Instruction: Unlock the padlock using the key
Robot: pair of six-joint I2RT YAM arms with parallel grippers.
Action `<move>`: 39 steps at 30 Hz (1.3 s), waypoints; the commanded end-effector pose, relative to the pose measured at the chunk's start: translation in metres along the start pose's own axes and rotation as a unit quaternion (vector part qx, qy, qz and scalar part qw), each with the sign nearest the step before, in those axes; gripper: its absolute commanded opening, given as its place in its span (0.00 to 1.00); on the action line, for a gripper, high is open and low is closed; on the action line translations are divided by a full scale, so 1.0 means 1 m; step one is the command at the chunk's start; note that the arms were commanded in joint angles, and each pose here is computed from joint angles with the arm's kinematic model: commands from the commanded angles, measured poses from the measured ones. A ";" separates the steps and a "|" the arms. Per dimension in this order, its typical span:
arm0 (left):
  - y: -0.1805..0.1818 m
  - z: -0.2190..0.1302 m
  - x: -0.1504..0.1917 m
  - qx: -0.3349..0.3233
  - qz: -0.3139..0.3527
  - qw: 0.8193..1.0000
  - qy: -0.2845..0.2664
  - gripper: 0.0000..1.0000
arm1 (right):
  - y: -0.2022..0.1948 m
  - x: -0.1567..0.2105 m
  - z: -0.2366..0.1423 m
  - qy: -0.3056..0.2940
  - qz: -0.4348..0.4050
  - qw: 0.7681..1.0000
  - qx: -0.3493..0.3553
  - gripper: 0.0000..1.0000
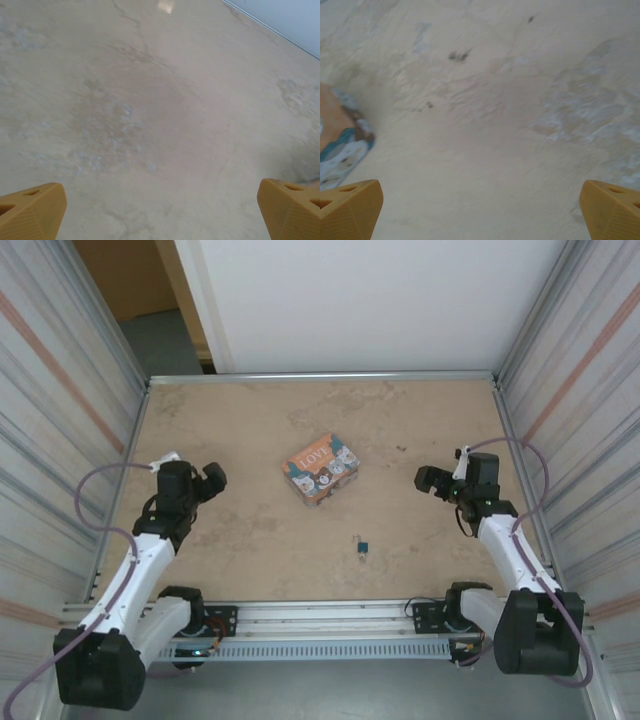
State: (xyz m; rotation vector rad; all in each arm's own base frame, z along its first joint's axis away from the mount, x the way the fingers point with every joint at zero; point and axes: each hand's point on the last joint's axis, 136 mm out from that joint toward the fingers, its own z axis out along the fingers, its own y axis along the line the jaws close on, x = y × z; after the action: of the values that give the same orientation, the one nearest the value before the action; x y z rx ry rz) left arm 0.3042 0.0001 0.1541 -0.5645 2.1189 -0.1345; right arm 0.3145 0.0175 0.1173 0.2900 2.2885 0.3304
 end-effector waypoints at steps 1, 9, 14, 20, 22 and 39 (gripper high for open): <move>0.012 0.005 -0.027 -0.041 0.037 0.995 -0.080 0.99 | -0.015 -0.028 0.009 -0.089 -0.047 0.994 0.035 1.00; 0.023 0.025 -0.035 -0.089 0.129 0.980 -0.120 0.99 | -0.036 -0.028 0.040 -0.120 -0.074 0.987 0.072 1.00; 0.017 0.044 -0.027 -0.071 0.165 0.977 -0.114 0.99 | -0.028 -0.038 0.045 -0.155 -0.098 0.982 0.052 1.00; 0.010 0.062 -0.019 -0.044 0.181 0.976 -0.114 0.99 | -0.021 -0.045 0.050 -0.185 -0.124 0.974 0.033 0.99; 0.010 0.067 -0.018 -0.033 0.180 0.976 -0.115 0.99 | -0.021 -0.043 0.056 -0.188 -0.130 0.973 0.028 1.00; 0.002 0.097 -0.001 0.056 0.206 0.967 -0.138 0.99 | -0.026 -0.035 0.078 -0.160 -0.120 0.980 0.002 1.00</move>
State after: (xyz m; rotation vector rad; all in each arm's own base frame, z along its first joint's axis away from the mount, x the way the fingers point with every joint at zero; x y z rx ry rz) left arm 0.3763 0.0203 0.0915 -0.1180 1.9592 0.0902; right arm 0.3887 -0.0064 0.0803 0.0552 1.9779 0.1244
